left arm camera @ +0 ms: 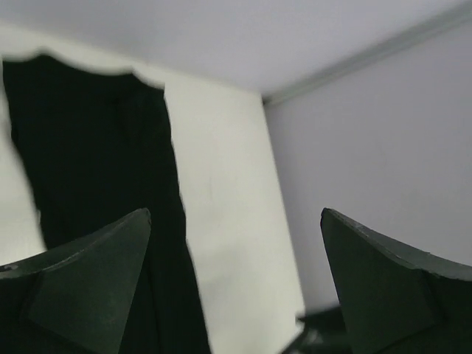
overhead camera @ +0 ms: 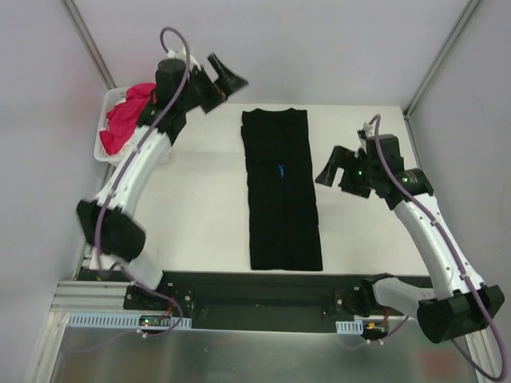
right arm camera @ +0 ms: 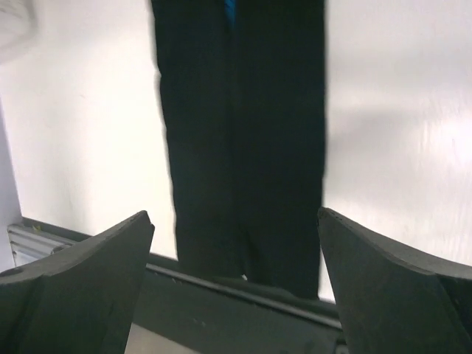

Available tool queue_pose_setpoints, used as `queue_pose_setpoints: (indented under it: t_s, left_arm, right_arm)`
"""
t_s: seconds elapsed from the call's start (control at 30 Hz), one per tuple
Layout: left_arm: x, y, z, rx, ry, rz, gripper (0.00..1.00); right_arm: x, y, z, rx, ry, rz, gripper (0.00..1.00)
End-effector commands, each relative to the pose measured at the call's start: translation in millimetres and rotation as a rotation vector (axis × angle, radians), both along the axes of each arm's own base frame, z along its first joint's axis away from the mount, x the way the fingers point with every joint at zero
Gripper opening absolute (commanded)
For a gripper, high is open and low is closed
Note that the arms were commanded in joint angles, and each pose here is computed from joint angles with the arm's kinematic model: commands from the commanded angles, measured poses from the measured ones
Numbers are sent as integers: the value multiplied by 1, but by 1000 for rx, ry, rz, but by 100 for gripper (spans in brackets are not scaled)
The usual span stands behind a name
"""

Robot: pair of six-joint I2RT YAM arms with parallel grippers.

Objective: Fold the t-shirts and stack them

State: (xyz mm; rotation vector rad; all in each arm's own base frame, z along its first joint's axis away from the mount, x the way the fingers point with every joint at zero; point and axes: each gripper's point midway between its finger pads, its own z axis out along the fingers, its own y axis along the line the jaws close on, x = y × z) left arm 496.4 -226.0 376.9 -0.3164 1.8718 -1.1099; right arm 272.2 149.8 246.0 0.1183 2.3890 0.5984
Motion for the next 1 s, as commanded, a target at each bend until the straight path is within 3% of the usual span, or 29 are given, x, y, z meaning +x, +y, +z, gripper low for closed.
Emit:
queue_pose_setpoints:
  t_s: [0.0, 0.13, 0.23, 0.37, 0.53, 0.77, 0.97]
  left_arm:
    - [-134, -17, -112, 295, 284, -104, 99]
    - [-261, -12, -203, 261, 585, -85, 96]
    - [-328, -13, -250, 241, 733, -46, 94]
    - [-369, -8, -288, 246, 849, -16, 91]
    - [-373, -12, -304, 273, 866, 14, 79]
    - [-369, -28, -324, 201, 877, 8, 75]
    - [-375, -43, -328, 215, 904, -23, 74]
  right_arm:
    - [-57, -23, -73, 73, 227, 17, 96]
    - [-96, -26, -125, 193, 378, -16, 96]
    - [-119, -23, -155, 226, 429, -14, 98]
    - [-140, -16, -187, 306, 466, -45, 94]
    - [-155, -20, -215, 300, 493, -76, 88]
    - [-160, -25, -224, 259, 511, -94, 78]
    - [-169, -27, -226, 208, 563, -85, 67]
